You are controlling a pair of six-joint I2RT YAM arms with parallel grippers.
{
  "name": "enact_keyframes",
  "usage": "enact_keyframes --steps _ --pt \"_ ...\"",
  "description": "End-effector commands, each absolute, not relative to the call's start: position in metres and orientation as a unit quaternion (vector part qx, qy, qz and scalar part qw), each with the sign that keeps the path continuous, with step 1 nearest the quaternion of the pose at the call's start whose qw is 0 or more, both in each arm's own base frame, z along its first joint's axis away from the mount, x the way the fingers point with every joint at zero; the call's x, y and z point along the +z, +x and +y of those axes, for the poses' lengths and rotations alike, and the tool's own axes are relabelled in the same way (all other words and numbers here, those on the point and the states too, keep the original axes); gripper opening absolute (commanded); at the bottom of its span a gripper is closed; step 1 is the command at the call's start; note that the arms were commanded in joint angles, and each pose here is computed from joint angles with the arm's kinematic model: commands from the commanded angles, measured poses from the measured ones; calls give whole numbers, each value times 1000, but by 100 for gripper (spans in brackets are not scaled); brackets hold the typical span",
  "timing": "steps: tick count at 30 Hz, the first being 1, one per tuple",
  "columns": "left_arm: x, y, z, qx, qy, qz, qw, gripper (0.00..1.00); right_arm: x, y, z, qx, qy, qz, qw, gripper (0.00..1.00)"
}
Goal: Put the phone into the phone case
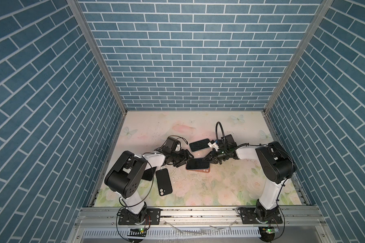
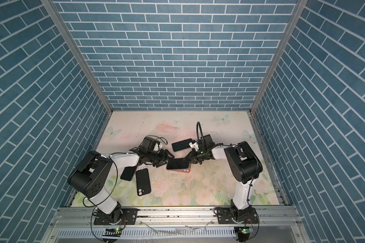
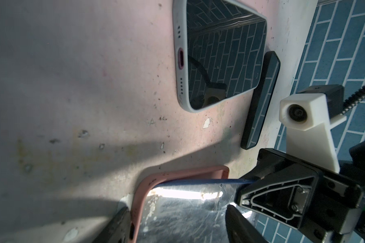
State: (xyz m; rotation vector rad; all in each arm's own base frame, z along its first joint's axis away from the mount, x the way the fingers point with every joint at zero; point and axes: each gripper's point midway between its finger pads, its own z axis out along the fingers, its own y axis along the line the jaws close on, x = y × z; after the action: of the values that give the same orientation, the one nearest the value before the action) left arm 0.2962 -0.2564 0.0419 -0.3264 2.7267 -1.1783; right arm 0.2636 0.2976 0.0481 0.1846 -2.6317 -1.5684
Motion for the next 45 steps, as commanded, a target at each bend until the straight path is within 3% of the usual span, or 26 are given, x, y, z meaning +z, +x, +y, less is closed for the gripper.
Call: enact_keyframes --steps 1,9,21,37,45 --pt "26 284 -261 -385 -109 915 45 73 -28 235 271 -354 46 -933 51 0" --pt "28 285 -261 -385 -108 915 48 73 -16 249 263 -325 65 -943 -6 11" --pt "30 285 -260 -388 -110 914 53 73 2 259 261 -308 81 -947 -34 33" --pt "31 287 -261 -393 -113 911 58 72 36 262 245 -210 160 -961 -77 59" --pt "33 288 -262 -396 -113 910 61 72 59 263 239 -182 171 -962 -112 62"
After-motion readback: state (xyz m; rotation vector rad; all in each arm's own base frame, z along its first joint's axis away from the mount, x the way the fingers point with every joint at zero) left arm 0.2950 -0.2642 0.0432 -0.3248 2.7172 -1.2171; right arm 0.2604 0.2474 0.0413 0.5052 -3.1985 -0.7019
